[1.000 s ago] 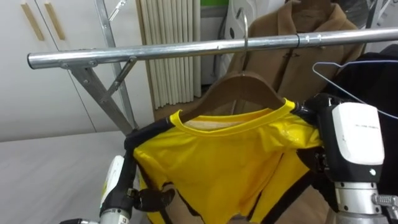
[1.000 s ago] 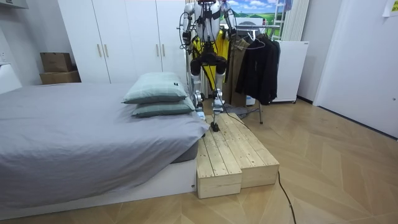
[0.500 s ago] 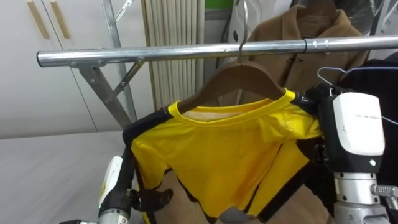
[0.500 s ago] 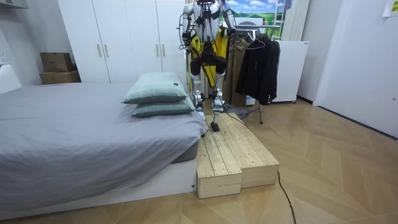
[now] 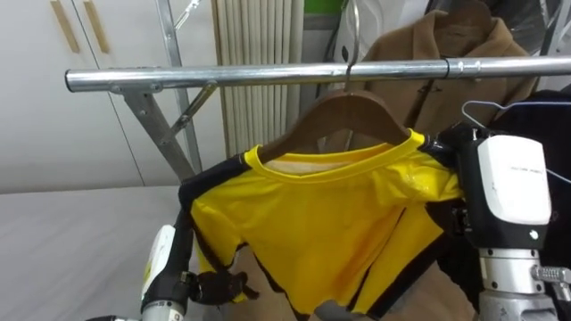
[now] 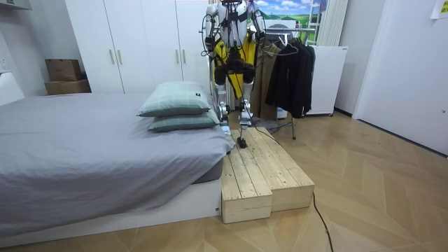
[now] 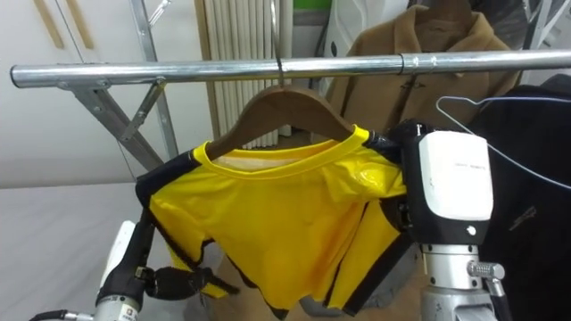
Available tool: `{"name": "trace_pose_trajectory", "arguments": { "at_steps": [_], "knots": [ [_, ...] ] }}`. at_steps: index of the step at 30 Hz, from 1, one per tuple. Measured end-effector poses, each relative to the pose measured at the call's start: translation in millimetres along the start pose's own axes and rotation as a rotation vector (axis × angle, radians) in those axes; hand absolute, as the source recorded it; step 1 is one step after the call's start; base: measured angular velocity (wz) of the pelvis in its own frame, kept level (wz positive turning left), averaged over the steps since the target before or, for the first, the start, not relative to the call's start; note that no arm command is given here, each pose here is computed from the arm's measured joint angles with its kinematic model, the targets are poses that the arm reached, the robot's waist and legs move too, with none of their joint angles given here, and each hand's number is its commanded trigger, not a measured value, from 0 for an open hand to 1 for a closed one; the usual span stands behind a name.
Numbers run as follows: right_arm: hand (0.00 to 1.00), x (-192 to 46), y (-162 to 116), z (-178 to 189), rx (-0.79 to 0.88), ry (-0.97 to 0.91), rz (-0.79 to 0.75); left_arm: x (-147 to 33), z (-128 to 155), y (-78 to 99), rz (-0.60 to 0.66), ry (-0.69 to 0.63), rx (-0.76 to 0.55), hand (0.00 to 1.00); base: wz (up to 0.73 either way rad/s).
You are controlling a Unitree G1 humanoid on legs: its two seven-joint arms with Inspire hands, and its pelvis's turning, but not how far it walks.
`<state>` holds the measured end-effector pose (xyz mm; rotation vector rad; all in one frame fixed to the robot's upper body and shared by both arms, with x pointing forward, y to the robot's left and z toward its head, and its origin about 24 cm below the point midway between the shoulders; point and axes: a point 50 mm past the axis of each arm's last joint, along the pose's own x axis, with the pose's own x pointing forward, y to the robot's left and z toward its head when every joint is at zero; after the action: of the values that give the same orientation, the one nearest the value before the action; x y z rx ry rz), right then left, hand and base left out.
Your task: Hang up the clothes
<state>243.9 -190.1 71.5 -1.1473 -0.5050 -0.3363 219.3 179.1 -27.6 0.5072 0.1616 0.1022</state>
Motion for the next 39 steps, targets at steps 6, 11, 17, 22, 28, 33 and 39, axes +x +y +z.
{"name": "trace_pose_trajectory", "arguments": {
  "at_steps": [6,11,17,22,28,33,39],
  "knots": [
    [1.0,-3.6,4.8,-4.6,-0.008,0.021,0.026,0.0,-0.1,-0.6,-0.005,0.002,0.0,0.0,0.01],
    [1.0,-3.9,5.2,-5.0,-0.009,0.023,0.029,0.0,-0.6,-0.3,-0.005,0.006,0.002,0.0,0.05],
    [1.0,-1.1,6.7,-4.2,0.01,0.033,0.051,0.4,-0.3,-0.2,-0.017,0.005,0.002,0.0,0.04],
    [1.0,0.7,10.6,-7.2,0.063,0.071,0.105,1.0,0.3,2.4,-0.024,-0.003,0.013,0.0,0.05],
    [1.0,11.7,14.3,-5.4,0.119,0.089,0.157,3.2,1.9,8.5,-0.024,-0.019,0.036,0.0,0.0],
    [1.0,19.9,14.1,-3.2,0.17,0.089,0.182,3.4,2.4,8.6,-0.027,-0.029,0.065,0.0,0.01],
    [1.0,22.2,13.3,-5.4,0.195,0.095,0.213,4.0,2.9,9.1,-0.024,-0.031,0.067,0.0,0.02]
  ]
}}
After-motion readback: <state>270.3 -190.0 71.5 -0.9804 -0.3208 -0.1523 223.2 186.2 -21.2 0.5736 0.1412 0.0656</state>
